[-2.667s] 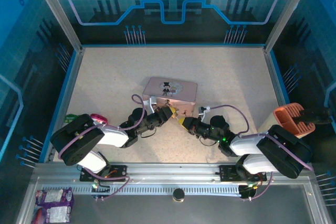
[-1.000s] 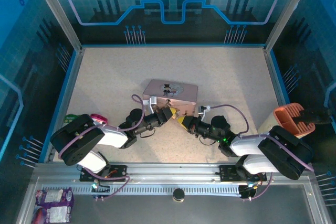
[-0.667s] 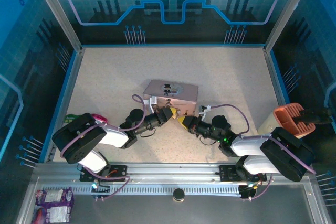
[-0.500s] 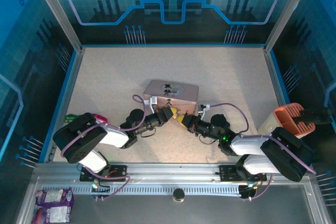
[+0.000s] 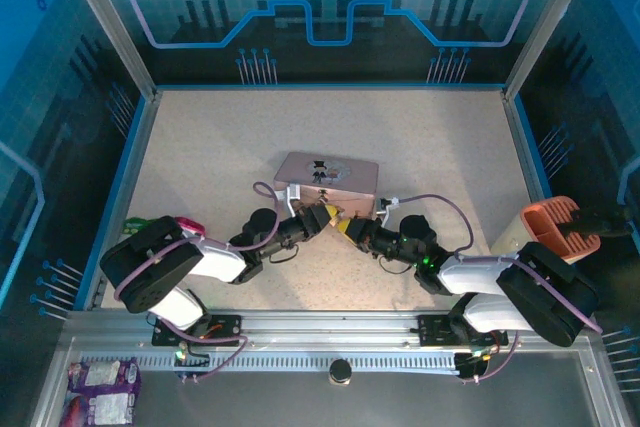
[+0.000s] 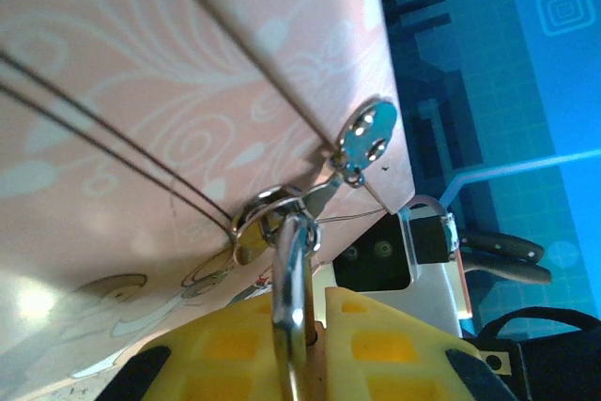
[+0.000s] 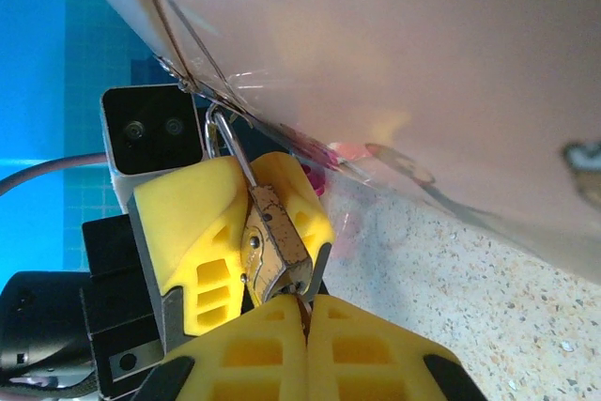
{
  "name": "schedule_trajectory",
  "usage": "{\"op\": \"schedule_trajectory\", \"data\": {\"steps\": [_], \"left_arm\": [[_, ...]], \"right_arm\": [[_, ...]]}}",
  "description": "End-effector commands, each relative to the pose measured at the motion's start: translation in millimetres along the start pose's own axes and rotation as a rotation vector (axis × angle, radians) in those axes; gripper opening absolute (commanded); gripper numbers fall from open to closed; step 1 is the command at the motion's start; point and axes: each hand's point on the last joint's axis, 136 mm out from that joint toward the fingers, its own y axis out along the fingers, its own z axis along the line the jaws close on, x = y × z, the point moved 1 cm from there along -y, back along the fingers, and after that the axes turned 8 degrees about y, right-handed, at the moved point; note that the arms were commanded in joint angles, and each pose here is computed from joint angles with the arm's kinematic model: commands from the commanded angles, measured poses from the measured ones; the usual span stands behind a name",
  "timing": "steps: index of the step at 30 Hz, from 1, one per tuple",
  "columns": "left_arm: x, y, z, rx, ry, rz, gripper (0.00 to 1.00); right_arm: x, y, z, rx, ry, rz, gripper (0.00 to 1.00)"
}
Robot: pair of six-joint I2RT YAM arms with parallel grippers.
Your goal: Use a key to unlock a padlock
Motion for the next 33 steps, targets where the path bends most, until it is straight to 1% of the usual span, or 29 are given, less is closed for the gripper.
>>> {"op": "schedule_trajectory", "data": {"steps": [1,2,4,6,9,11,13,15,19,21,23,26,29,31,33], "left_arm": [[-28,3,-46,-0.143,0.08,0.136,0.0],[-27,2,-44,-0.127,0.08,0.13,0.0],[-25,-1,-35,-0.075,0.077,0.112,0.0],[-19,-6,-21,0.015,0.067,0.078,0.0],[-9,-13,-10,0.095,0.076,0.029,0.0],[-4,-16,-7,0.132,0.084,0.013,0.0],[1,-19,-4,0.16,0.08,0.001,0.0],[4,-20,-3,0.173,0.071,-0.005,0.0],[9,-24,1,0.229,0.06,-0.014,0.0],[10,-25,1,0.254,0.063,-0.011,0.0],[13,-27,2,0.276,0.056,-0.022,0.0],[15,-31,8,0.317,0.022,-0.041,0.0],[16,-32,9,0.326,0.009,-0.045,0.0],[14,-31,9,0.328,-0.003,-0.035,0.0],[13,-30,7,0.324,-0.015,-0.029,0.0]], "right_arm": [[16,6,46,0.127,-0.084,-0.056,0.0],[16,4,45,0.121,-0.091,-0.059,0.04],[19,0,37,0.097,-0.088,-0.07,0.25],[22,-7,33,0.084,-0.096,-0.084,0.38],[24,-17,26,0.017,-0.139,-0.083,0.5],[24,-25,24,-0.04,-0.192,-0.096,0.56],[25,-35,25,-0.095,-0.265,-0.11,0.58],[26,-43,26,-0.144,-0.346,-0.119,0.57],[19,-50,37,-0.104,-0.506,-0.09,0.56],[11,-51,37,-0.133,-0.629,-0.062,0.54],[-1,-50,41,-0.158,-0.798,-0.041,0.54],[-23,-46,47,-0.136,-1.018,-0.013,0.55],[-41,-40,48,-0.106,-1.16,0.009,0.54],[-51,-34,41,-0.114,-1.236,0.029,0.54],[-57,-26,39,-0.118,-1.294,0.022,0.55]]}}
